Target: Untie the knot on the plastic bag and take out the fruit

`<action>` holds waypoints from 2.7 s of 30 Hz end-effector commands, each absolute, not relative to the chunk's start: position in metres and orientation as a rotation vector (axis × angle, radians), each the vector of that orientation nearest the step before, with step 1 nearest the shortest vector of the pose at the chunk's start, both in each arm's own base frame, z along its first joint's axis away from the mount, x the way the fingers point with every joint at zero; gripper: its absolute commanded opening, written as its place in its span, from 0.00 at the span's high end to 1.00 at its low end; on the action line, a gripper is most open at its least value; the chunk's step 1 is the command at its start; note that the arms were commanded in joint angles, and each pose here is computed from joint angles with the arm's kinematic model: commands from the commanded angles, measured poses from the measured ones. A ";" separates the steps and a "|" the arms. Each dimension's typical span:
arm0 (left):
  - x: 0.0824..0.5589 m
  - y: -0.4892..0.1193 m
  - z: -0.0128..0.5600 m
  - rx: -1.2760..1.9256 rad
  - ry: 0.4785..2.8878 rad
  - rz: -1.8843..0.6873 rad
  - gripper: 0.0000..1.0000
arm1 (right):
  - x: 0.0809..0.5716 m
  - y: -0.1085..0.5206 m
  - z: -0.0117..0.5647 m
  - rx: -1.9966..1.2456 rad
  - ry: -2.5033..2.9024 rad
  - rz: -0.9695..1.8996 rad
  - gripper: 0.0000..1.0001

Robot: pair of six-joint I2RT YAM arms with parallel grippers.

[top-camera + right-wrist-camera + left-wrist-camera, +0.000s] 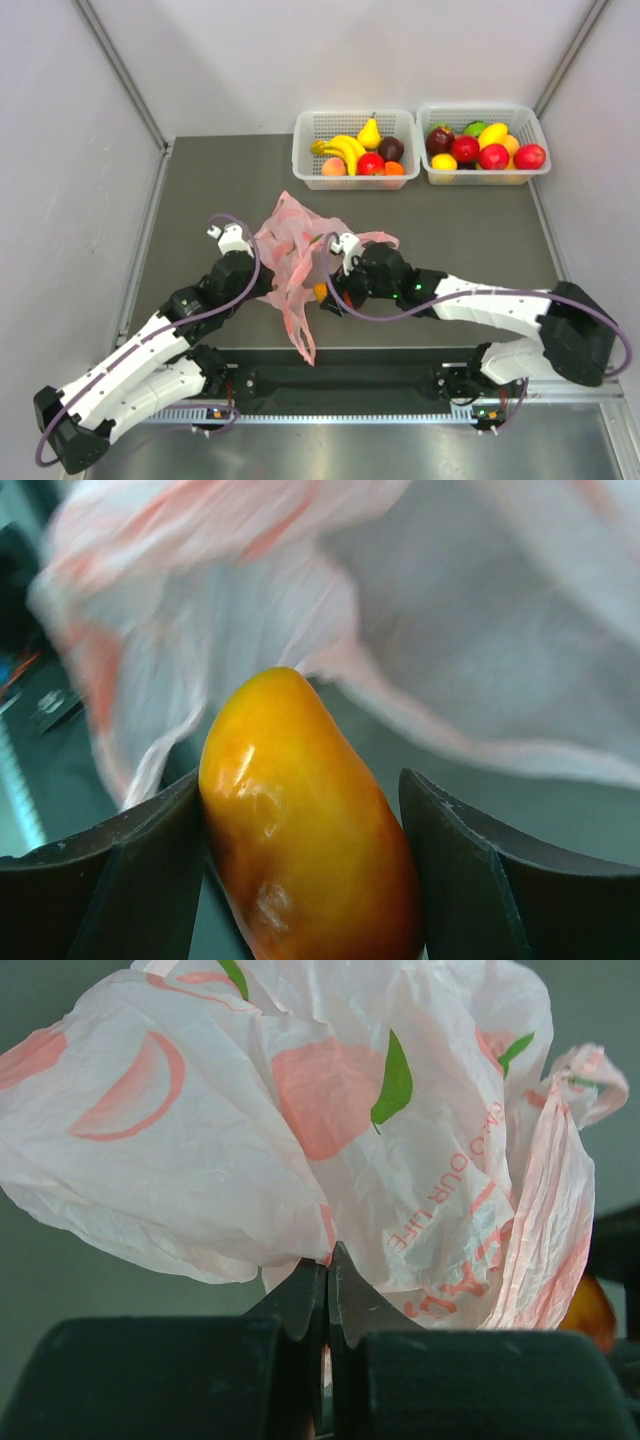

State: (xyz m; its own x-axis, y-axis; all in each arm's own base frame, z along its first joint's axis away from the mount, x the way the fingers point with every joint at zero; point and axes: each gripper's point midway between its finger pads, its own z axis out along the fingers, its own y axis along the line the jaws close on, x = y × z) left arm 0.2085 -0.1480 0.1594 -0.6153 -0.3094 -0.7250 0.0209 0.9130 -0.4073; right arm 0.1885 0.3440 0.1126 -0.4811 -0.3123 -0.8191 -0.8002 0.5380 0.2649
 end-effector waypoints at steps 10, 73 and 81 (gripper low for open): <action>0.233 -0.165 0.178 -0.213 2.087 -0.542 1.00 | 0.180 0.267 0.276 -0.665 1.690 0.853 1.00; 0.205 -0.168 0.244 0.024 1.938 -0.700 0.01 | 0.250 0.135 0.362 -0.182 1.604 0.644 0.00; 0.180 -0.164 0.263 0.053 1.916 -0.806 0.01 | 0.120 0.105 0.392 -0.232 1.410 0.738 0.00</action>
State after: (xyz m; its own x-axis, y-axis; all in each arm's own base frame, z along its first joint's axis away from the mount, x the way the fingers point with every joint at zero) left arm 0.1887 -0.1652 0.2405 -0.4956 -0.2804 -0.8221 0.3423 0.8068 -0.4815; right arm 0.1530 0.1083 0.3935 0.0193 0.3134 -0.9494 -0.5618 0.7889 0.2490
